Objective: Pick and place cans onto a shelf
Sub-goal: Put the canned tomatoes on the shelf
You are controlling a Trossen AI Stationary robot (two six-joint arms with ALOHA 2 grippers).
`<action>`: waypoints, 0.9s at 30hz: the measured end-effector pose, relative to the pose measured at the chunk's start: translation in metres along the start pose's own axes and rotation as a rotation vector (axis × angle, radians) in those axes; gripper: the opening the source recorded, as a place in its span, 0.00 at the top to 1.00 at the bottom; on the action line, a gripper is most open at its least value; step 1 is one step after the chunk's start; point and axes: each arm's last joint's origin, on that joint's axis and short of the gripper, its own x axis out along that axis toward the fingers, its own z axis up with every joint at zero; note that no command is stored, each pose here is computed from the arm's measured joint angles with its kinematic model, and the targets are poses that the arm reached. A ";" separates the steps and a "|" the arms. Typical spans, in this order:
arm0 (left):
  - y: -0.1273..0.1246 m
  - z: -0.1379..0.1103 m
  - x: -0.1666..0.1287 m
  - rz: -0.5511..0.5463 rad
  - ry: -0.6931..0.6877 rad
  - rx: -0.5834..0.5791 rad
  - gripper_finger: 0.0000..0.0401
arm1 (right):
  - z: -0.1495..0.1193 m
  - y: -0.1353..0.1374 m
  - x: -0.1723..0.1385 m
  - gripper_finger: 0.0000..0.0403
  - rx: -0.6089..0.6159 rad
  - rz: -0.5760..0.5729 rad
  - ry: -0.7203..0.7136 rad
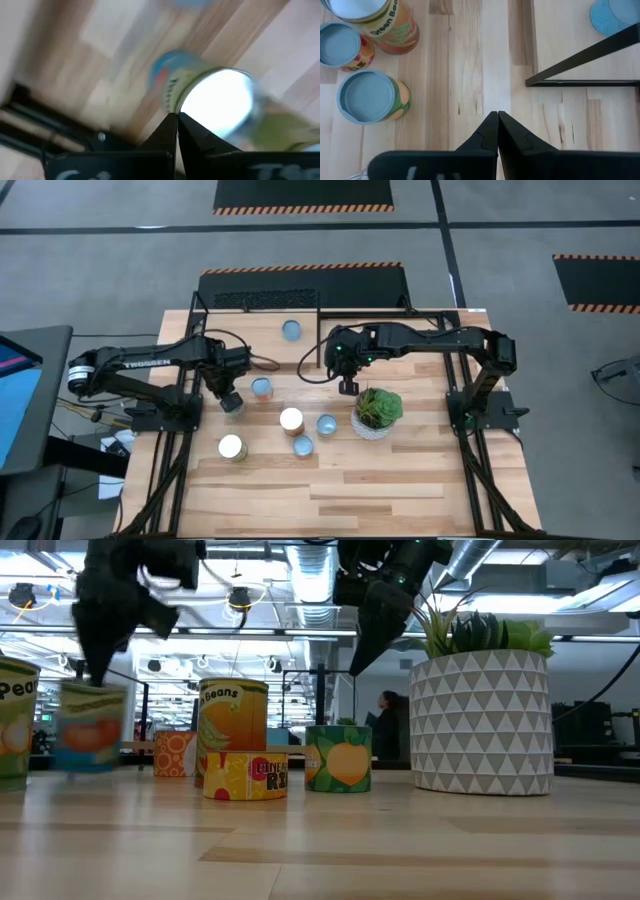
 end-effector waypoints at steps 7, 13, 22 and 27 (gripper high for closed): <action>0.000 0.011 -0.054 0.053 -0.175 0.024 1.00 | -0.002 0.003 0.000 0.95 -0.005 0.008 0.025; 0.023 0.021 -0.103 0.246 -0.390 -0.039 1.00 | -0.002 0.009 0.000 0.93 -0.019 0.018 0.035; 0.083 0.047 -0.110 0.345 -0.381 -0.235 1.00 | -0.001 0.016 0.000 0.95 -0.036 0.028 0.036; 0.116 0.076 -0.093 0.356 -0.326 -0.234 1.00 | -0.001 0.019 0.000 0.94 -0.043 0.033 0.036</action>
